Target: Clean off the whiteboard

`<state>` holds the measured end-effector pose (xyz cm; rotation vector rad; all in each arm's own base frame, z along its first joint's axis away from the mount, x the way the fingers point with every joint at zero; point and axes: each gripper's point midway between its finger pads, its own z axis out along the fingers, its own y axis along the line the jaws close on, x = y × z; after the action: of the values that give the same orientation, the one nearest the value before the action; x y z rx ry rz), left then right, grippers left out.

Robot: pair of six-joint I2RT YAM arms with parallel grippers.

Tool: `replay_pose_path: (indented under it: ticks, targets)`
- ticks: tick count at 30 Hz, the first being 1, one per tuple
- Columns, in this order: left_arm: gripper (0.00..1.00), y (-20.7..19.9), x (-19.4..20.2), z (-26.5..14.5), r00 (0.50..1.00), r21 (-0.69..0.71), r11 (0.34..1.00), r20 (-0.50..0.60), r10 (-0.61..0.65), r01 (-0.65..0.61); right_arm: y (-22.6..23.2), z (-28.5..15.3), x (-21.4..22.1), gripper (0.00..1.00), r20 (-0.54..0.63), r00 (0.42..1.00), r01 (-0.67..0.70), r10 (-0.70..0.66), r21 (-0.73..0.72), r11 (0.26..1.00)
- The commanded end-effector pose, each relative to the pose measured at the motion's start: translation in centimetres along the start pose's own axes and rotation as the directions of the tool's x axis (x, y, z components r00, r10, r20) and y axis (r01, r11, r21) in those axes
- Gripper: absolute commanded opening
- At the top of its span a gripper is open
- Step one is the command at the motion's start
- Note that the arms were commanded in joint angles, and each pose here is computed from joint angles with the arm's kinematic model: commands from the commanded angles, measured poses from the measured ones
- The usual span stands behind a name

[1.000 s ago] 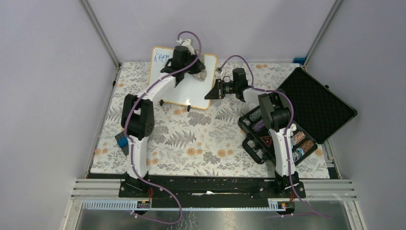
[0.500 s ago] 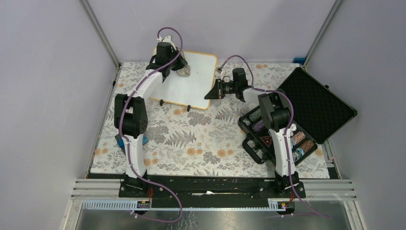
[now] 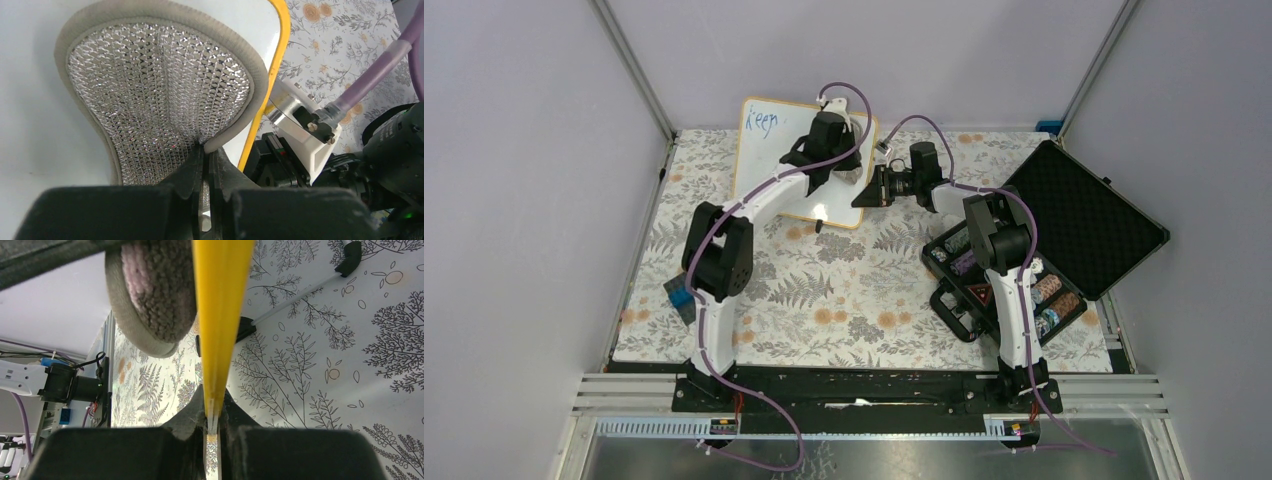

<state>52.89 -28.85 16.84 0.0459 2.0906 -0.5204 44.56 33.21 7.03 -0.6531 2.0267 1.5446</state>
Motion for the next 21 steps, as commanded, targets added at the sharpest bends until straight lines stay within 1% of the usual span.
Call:
replay_pose_path:
  ticks: [1, 4, 7, 11, 17, 21]
  targets:
    - [0.00, 0.2, 4.8, 0.8, 0.992, 0.005, 1.000, -0.125, 0.012, -0.011, 5.4, 1.1, 0.4, 0.00, -0.060, 0.991, 0.106, -0.117, -0.157, 0.982]
    - [0.00, 1.8, 4.1, 0.8, 0.994, -0.059, 0.998, -0.104, 0.032, -0.038, 5.4, 1.1, 0.4, 0.00, -0.059, 0.991, 0.108, -0.119, -0.156, 0.982]
    - [0.00, 3.7, 2.8, 0.7, 0.997, -0.087, 0.996, -0.079, 0.017, -0.024, 5.5, 1.1, 0.4, 0.00, -0.060, 0.991, 0.107, -0.118, -0.157, 0.982]
    - [0.00, 7.7, 0.8, 0.2, 0.999, -0.163, 0.987, -0.036, -0.001, -0.005, 5.5, 1.1, 0.4, 0.00, -0.060, 0.991, 0.108, -0.119, -0.157, 0.982]
    - [0.00, 15.3, -2.4, -1.1, 0.991, -0.238, 0.963, 0.035, -0.126, 0.130, 5.5, 1.1, 0.3, 0.00, -0.058, 0.991, 0.111, -0.121, -0.157, 0.981]
    - [0.00, 20.4, -2.9, -1.9, 0.971, -0.296, 0.924, 0.066, -0.232, 0.241, 5.3, 1.1, 0.4, 0.00, -0.061, 0.991, 0.109, -0.120, -0.155, 0.982]
